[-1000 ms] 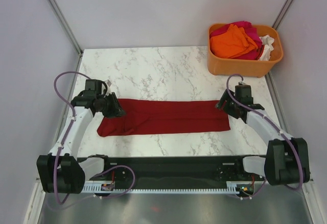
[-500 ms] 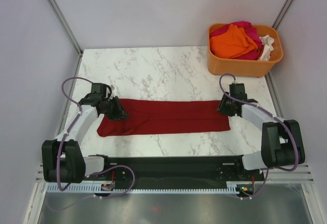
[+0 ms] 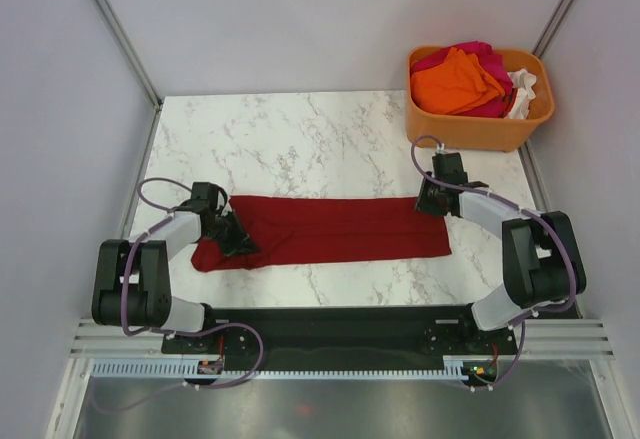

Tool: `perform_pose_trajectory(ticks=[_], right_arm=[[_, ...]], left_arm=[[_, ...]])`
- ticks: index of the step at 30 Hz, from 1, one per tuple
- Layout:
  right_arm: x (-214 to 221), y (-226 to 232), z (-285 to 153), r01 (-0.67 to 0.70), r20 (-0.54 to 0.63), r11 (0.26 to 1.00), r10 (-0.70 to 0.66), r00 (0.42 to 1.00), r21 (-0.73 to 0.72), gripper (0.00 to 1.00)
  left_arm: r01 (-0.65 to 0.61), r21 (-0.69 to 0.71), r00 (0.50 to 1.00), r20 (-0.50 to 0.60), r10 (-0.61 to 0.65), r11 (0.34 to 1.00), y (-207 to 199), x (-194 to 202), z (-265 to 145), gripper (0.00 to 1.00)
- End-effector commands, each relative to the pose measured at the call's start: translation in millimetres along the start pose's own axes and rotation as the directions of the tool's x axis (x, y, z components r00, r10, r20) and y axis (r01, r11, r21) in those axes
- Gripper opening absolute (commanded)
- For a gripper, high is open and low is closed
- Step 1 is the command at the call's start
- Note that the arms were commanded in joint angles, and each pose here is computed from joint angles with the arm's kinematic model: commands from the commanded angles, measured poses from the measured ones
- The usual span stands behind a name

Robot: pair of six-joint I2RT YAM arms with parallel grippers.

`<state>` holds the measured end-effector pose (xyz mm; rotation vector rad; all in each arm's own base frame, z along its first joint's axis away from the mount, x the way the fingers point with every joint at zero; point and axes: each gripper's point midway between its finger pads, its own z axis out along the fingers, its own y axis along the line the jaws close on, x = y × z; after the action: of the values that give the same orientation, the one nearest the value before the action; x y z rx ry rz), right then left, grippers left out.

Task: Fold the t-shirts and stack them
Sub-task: Fold the tshirt

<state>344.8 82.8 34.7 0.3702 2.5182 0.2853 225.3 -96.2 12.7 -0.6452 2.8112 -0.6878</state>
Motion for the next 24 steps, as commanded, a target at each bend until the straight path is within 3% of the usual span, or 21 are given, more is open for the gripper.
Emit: perform_pose_trajectory(ticks=[1, 4, 5, 8, 12, 13, 14, 15, 16, 17, 18, 20, 21, 22, 23, 24], right_arm=[[25.5, -7.9, 2.1, 0.016, -0.045, 0.999, -0.015, 0.999, 0.028, 0.29], [55.6, -9.3, 0.4, 0.002, -0.115, 1.0, -0.001, 0.993, 0.011, 0.29], [71.9, -6.6, -2.8, -0.012, -0.155, 1.0, 0.009, 0.988, -0.014, 0.29], [99.6, 8.5, -13.5, -0.03, -0.219, 0.995, 0.009, 0.976, -0.093, 0.3], [157.1, 26.9, -36.9, -0.045, -0.304, 0.984, -0.009, 0.953, -0.17, 0.31], [160.6, 37.6, -44.2, -0.089, -0.297, 0.977, 0.028, 0.955, -0.194, 0.32], [168.5, 44.1, -48.6, -0.1, -0.303, 0.973, 0.032, 0.952, -0.21, 0.32], [187.3, 54.3, -57.8, -0.073, -0.316, 0.966, -0.009, 0.949, -0.248, 0.31], [192.1, 66.6, -61.7, -0.089, -0.311, 0.956, -0.003, 0.95, -0.28, 0.31], [198.8, 79.4, -67.4, -0.138, -0.328, 0.947, 0.037, 0.944, -0.29, 0.32], [218.0, 100.1, -80.0, -0.1, -0.343, 0.933, -0.026, 0.939, -0.346, 0.31], [228.3, 132.8, -88.8, -0.081, -0.319, 0.914, -0.055, 0.946, -0.399, 0.32], [249.9, 149.1, -100.9, -0.008, -0.321, 0.895, -0.152, 0.935, -0.446, 0.33], [254.1, 174.4, -100.4, 0.032, -0.312, 0.885, -0.197, 0.929, -0.465, 0.35], [262.2, 188.6, -102.0, 0.078, -0.306, 0.867, -0.256, 0.917, -0.491, 0.36], [276.3, 214.7, -102.5, 0.159, -0.287, 0.828, -0.357, 0.889, -0.538, 0.38]], left_arm=[[0.034, -0.056, 0.999, -0.026, -0.035, 0.998, 15.6, 8.8, 11.3, 0.13], [0.033, -0.055, 0.999, -0.025, -0.034, 0.998, 9.1, -3.7, 14.0, 0.13], [0.042, -0.076, 0.989, 0.144, -0.03, 0.996, 4.3, -50.7, 20.8, 0.29], [0.033, -0.075, 0.99, 0.14, -0.022, 0.997, -3.9, -68.8, 27.5, 0.29], [0.006, -0.036, 0.98, 0.201, 0.001, 0.999, -40.5, -133.5, 34.5, 0.29], [0.014, -0.047, 0.983, 0.183, -0.005, 0.999, -39.3, -142.7, 48.6, 0.29], [-0.016, -0.042, 0.996, 0.086, 0.019, 0.999, -41.7, -131.4, 50.6, 0.25], [-0.047, -0.015, 0.989, 0.141, 0.048, 0.999, -64.6, -164.8, 43.7, 0.25], [-0.022, -0.053, 0.997, 0.07, 0.025, 0.998, -54.7, -164.0, 63.5, 0.25], [-0.035, -0.047, 0.997, 0.067, 0.038, 0.998, -62.1, -176.6, 66.4, 0.25], [-0.077, 0.021, 0.99, 0.117, 0.074, 0.997, -94.9, -211.0, 58.8, 0.25], [-0.068, 0.083, 0.997, 0.039, 0.065, 0.994, -107.1, -220.9, 88.4, 0.25], [-0.133, 0.207, 0.989, 0.085, 0.117, 0.969, -152.6, -249.9, 75.1, 0.25], [-0.162, 0.252, 0.986, 0.09, 0.144, 0.954, -169.2, -258.0, 78.6, 0.25], [-0.156, 0.259, 0.988, 0.041, 0.15, 0.953, -163.7, -256.8, 111.9, 0.32], [-0.251, 0.359, 0.968, 0.103, 0.229, 0.899, -209.8, -270.6, 96.9, 0.41]])
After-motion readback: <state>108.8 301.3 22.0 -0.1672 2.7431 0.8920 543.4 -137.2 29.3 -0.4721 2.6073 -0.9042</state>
